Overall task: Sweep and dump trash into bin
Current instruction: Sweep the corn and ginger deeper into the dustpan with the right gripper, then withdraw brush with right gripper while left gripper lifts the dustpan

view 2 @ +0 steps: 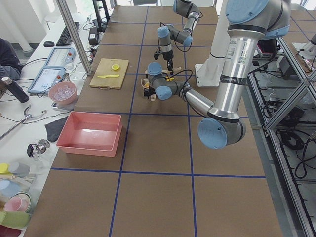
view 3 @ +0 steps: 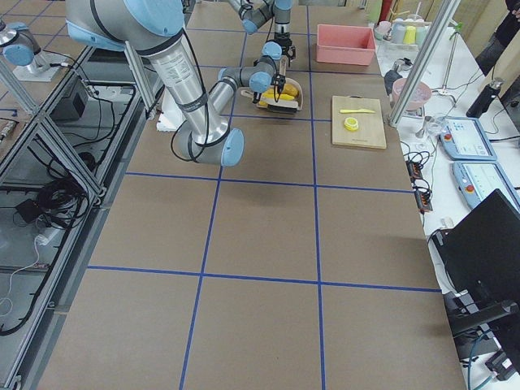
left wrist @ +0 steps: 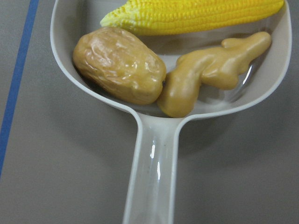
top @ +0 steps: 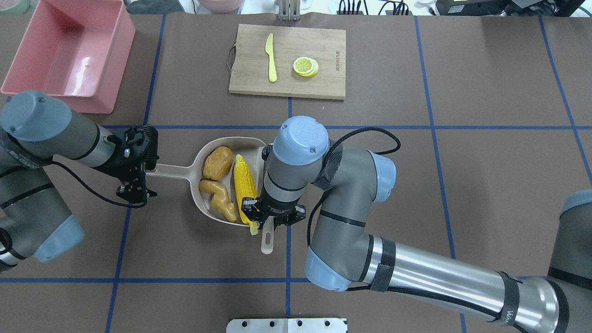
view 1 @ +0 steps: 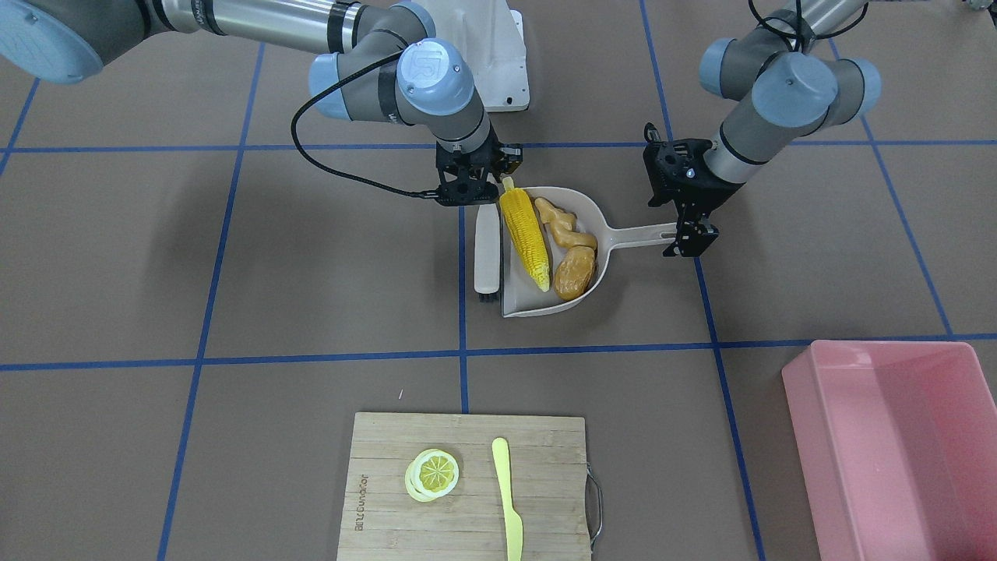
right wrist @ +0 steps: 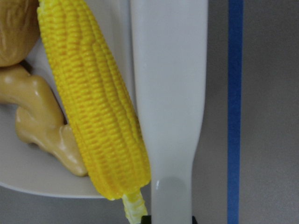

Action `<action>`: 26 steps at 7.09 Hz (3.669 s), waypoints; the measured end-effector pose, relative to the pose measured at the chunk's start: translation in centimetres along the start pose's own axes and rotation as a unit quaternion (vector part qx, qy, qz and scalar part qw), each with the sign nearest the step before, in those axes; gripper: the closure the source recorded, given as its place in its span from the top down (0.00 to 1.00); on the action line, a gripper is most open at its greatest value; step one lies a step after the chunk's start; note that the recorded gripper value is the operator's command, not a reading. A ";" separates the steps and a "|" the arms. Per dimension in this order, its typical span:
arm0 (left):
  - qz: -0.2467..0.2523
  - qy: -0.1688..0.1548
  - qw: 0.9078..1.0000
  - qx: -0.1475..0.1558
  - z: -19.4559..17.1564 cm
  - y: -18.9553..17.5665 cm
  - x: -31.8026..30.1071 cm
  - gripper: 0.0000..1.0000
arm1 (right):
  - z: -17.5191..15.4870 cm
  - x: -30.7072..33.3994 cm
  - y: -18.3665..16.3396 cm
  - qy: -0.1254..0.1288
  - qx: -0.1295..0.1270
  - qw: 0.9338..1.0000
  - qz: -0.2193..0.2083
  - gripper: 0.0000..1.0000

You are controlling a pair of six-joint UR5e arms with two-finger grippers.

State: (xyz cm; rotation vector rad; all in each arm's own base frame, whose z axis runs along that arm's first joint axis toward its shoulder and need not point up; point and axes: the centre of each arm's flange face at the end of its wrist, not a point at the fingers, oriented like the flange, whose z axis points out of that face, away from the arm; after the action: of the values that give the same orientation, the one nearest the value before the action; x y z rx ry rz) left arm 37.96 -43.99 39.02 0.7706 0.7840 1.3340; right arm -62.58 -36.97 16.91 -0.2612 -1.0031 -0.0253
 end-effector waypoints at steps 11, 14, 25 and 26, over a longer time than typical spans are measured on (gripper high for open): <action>-0.002 0.001 1.000 0.002 0.3 -0.6 -0.3 0.58 | -5.5 5.5 3.9 0.050 -0.001 0.999 0.007 0.00; -0.001 0.002 1.000 0.003 0.2 -0.8 -0.3 0.56 | -5.8 6.9 3.3 0.062 0.005 0.998 0.018 0.00; -0.017 0.005 1.000 0.008 -0.1 -1.1 -0.1 0.29 | -15.2 18.2 5.2 0.122 0.024 0.992 -0.006 0.00; -0.017 0.005 1.000 0.010 -0.2 -1.2 -0.1 0.25 | -15.2 18.6 5.3 0.124 0.024 0.992 -0.005 0.00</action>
State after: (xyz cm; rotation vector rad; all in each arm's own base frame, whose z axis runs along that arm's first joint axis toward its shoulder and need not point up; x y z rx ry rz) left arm 38.40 -44.13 37.91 0.7638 0.8153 1.3014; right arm -39.17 -33.53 23.58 -0.2030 -0.7568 -0.0417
